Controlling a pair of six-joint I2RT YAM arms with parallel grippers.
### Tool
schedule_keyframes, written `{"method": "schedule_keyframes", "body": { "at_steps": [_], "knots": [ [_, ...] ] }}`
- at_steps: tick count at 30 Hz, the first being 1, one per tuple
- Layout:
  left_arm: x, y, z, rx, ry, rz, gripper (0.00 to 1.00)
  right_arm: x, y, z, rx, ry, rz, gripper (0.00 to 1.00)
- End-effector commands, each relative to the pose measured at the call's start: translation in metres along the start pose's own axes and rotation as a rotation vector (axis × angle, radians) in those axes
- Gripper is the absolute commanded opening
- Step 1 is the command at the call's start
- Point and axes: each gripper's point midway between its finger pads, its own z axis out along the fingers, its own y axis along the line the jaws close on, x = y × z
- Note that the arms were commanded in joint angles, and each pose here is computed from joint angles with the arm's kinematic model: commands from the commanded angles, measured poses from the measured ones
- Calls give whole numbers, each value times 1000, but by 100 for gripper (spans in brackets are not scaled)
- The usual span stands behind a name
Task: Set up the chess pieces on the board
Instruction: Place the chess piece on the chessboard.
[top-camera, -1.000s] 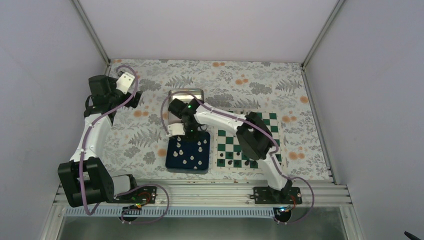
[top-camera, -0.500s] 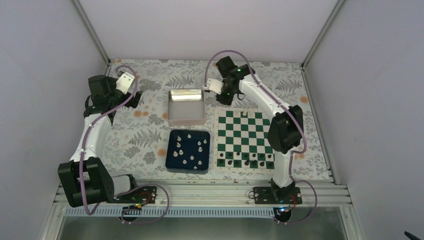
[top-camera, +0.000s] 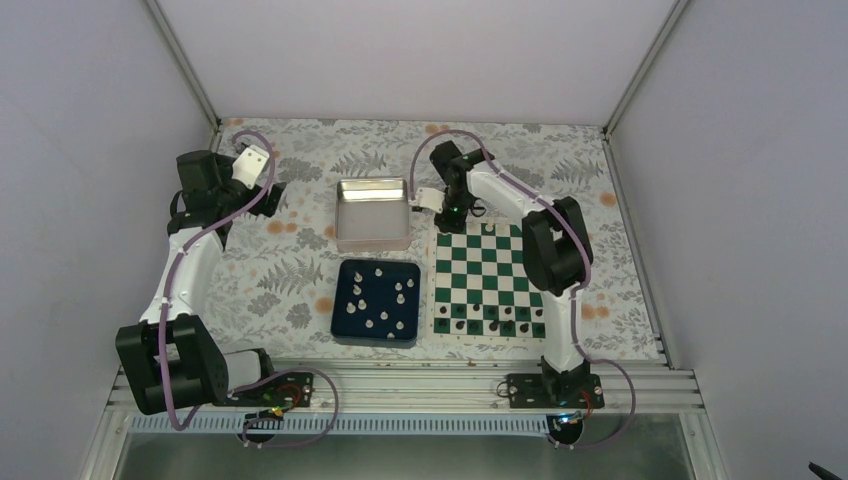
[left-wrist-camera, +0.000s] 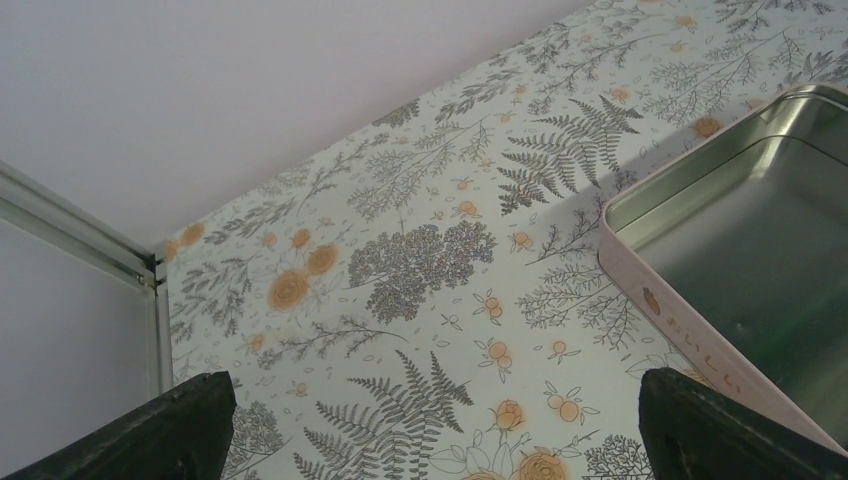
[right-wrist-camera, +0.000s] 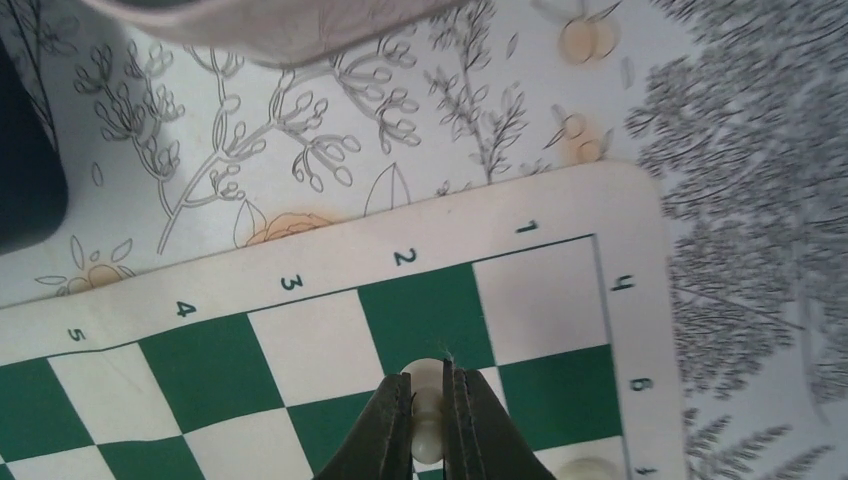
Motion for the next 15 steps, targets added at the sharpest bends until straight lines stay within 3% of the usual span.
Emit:
{"method": "schedule_keyframes", "body": {
  "at_steps": [1, 15],
  "knots": [
    [-17, 4, -8, -6, -45, 9, 100, 2, 9, 17, -40, 1, -15, 4],
    [-13, 2, -5, 3, -44, -1, 100, 5, 11, 35, -56, 14, -14, 4]
  ]
}}
